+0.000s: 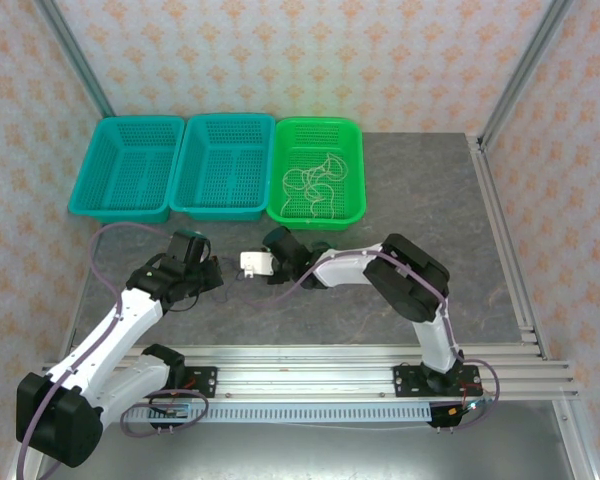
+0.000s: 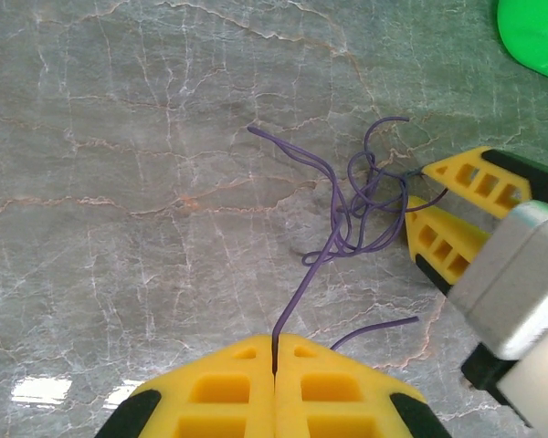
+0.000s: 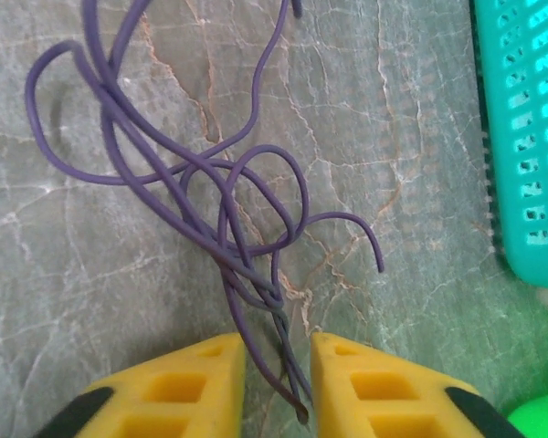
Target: Untangle the cables
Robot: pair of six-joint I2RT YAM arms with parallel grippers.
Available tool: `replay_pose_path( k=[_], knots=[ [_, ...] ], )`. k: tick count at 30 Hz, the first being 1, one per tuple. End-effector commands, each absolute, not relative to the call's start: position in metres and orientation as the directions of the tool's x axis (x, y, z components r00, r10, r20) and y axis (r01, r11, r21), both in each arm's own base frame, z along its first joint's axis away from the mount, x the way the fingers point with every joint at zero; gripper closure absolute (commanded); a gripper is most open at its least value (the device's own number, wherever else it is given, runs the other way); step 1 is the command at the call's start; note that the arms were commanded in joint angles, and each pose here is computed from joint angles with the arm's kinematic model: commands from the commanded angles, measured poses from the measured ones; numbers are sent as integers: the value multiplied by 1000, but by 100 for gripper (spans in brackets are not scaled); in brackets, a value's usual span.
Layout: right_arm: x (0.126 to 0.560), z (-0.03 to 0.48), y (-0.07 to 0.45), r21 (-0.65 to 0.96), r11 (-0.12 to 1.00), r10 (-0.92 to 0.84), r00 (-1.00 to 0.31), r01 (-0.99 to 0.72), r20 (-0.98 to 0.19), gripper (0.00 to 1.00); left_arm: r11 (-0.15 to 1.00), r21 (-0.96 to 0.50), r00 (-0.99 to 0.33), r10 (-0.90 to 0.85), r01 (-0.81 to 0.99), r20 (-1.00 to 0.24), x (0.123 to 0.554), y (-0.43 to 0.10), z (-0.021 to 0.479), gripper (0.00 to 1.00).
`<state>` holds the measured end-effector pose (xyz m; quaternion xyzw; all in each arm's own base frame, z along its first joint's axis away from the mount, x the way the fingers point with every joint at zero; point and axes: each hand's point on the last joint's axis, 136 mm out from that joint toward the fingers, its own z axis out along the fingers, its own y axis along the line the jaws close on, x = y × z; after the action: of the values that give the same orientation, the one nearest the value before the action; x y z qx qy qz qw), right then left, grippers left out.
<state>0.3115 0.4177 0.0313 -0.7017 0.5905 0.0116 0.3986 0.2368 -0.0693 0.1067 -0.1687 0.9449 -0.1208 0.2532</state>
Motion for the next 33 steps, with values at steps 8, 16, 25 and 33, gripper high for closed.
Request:
replay_pose_path(
  k=[8, 16, 25, 33],
  knots=[
    [312, 52, 406, -535, 136, -790, 234, -834, -566, 100, 916, -187, -791, -401, -356, -461, 226, -39, 101, 100],
    [325, 104, 348, -468, 550, -670, -30, -692, -742, 100, 881, -131, -753, -459, -455, -471, 218, -20, 97, 100],
    [351, 156, 224, -65, 968, -139, -296, -244, -945, 100, 881, -185, -748, -469, -435, -469, 224, -30, 104, 100],
    [355, 174, 105, 282, 944, 320, -272, 169, -907, 100, 870, -186, -739, -487, -456, -466, 222, -28, 105, 100]
  ],
)
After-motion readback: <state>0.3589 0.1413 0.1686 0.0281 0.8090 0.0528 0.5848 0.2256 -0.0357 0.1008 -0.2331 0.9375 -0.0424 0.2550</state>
